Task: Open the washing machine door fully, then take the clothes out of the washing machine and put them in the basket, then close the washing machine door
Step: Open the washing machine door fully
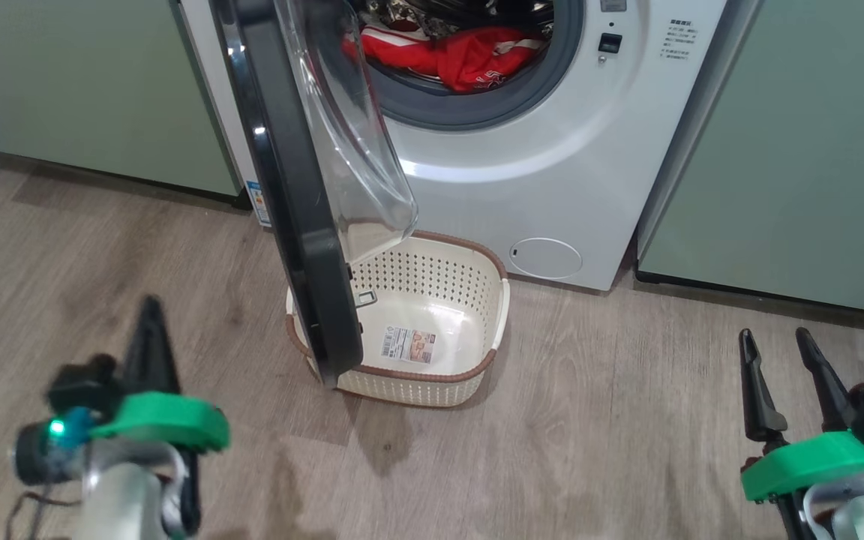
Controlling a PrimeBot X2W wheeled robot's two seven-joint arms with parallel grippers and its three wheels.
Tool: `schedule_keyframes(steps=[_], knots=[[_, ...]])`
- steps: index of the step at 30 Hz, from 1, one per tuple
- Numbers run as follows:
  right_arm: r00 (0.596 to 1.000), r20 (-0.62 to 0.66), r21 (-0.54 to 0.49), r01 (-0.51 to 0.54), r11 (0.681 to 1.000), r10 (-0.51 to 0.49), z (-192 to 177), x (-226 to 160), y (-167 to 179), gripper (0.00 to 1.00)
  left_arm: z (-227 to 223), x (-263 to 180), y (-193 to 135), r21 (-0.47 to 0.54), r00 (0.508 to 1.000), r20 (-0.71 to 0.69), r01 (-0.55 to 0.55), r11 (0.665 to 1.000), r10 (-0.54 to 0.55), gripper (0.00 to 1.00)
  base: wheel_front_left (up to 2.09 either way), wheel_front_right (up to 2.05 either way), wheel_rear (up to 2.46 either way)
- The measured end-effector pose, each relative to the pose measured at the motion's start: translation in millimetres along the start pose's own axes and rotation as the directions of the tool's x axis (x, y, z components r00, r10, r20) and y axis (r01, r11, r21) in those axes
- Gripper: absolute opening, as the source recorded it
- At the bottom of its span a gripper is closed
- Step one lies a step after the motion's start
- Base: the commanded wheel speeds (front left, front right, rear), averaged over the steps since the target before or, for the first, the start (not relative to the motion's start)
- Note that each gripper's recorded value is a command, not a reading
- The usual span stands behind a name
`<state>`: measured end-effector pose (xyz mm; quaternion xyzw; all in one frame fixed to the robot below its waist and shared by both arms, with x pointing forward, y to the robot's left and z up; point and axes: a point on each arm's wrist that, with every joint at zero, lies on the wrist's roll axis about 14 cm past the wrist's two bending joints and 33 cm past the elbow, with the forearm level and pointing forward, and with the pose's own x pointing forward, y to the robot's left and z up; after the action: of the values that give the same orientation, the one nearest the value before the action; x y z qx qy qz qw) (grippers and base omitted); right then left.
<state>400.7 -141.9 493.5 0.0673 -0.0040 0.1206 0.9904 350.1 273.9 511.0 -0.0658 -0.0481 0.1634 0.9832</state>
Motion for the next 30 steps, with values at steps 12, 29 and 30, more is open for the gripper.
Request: schedule_keyframes(steps=[12,29,30], knots=[[1.000,-0.001,0.006,-0.013,1.000,0.013,-1,4,6,1.00,142,31,-6,-0.130,0.915,0.401,0.023,0.991,0.031,0.00,0.00,0.00,0.00],[1.000,-0.005,0.014,0.006,1.000,-0.006,-3,2,1,1.00,183,-40,-227,0.022,0.687,0.434,0.639,0.769,-0.583,0.00,0.00,0.00,0.00],[1.000,-0.005,0.015,0.009,1.000,-0.009,-3,2,0,1.00,166,-44,-235,0.031,0.690,0.385,0.654,0.756,-0.613,0.00,0.00,0.00,0.00]])
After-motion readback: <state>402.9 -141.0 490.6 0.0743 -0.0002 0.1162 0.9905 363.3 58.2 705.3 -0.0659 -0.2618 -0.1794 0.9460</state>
